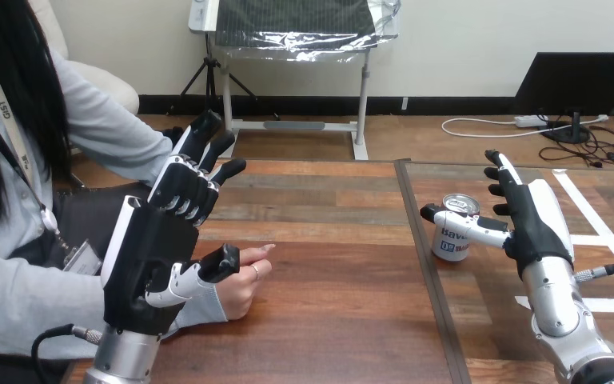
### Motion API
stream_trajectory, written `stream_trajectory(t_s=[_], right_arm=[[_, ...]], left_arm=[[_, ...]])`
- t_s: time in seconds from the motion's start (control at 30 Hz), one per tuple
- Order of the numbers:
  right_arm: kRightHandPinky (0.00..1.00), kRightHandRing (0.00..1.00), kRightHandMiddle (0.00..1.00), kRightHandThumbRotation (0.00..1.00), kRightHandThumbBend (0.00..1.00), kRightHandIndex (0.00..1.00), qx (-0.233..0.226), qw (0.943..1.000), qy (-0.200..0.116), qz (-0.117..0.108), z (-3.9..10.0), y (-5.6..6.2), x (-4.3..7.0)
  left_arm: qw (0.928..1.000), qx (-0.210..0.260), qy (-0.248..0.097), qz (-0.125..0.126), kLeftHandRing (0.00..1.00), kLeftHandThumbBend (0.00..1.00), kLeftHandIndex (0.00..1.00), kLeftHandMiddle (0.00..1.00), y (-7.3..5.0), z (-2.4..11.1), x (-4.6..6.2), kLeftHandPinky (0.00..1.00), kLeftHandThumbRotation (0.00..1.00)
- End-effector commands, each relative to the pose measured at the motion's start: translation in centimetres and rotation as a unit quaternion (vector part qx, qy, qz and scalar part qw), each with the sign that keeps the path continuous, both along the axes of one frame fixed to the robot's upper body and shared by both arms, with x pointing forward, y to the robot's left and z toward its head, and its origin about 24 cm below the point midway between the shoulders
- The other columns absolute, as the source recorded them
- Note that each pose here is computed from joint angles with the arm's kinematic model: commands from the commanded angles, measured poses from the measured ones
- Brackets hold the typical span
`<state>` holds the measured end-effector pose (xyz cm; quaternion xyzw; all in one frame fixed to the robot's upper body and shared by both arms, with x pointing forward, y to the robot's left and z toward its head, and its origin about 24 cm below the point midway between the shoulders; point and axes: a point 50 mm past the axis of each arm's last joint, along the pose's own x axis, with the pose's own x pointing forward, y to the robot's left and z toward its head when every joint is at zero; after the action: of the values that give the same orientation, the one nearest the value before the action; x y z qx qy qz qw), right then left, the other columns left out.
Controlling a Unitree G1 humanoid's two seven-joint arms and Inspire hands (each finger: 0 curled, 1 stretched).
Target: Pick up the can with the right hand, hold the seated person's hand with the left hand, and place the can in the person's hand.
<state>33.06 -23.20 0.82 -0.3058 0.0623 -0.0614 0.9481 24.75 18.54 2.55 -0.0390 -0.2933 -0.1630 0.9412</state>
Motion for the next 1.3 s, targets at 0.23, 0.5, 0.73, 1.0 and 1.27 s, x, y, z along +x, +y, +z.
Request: stream_trajectory(t_s=[0.23, 0.5, 0.73, 1.0, 1.27], right_arm=[[0.79, 0.87, 0.89, 0.48, 1.0, 0.96, 0.01, 0.9997, -0.022, 0.004, 1.5, 1.0, 1.4], [0.81, 0.9, 0.88, 0.48, 1.0, 0.96, 0.007, 0.9998, -0.02, 0.006, 1.4, 1.3, 1.4], [0.81, 0.9, 0.89, 0.48, 1.0, 0.95, 0.009, 0.9998, -0.012, 0.009, 1.2, 1.6, 1.4], [0.81, 0.91, 0.9, 0.46, 1.0, 0.95, 0.015, 0.9997, -0.012, 0.014, 1.2, 2.0, 1.6], [0.81, 0.91, 0.91, 0.46, 1.0, 0.95, 0.017, 0.9997, -0.005, 0.015, 1.1, 2.2, 1.6]], left_arm=[[0.9989, 0.008, -0.046, 0.006, 0.95, 1.0, 0.93, 0.97, 0.5, 1.9, 0.5, 0.87, 0.5], [0.999, 0.006, -0.044, 0.003, 0.95, 1.0, 0.93, 0.98, 0.7, 1.8, 0.4, 0.87, 0.5], [0.9988, 0.009, -0.047, 0.006, 0.95, 1.0, 0.93, 0.97, 0.8, 1.9, 0.2, 0.87, 0.49], [0.9987, 0.011, -0.049, 0.005, 0.95, 1.0, 0.93, 0.97, 1.0, 2.0, 0.0, 0.85, 0.5], [0.9987, 0.011, -0.049, 0.005, 0.95, 1.0, 0.93, 0.97, 1.1, 2.0, -0.2, 0.86, 0.49]])
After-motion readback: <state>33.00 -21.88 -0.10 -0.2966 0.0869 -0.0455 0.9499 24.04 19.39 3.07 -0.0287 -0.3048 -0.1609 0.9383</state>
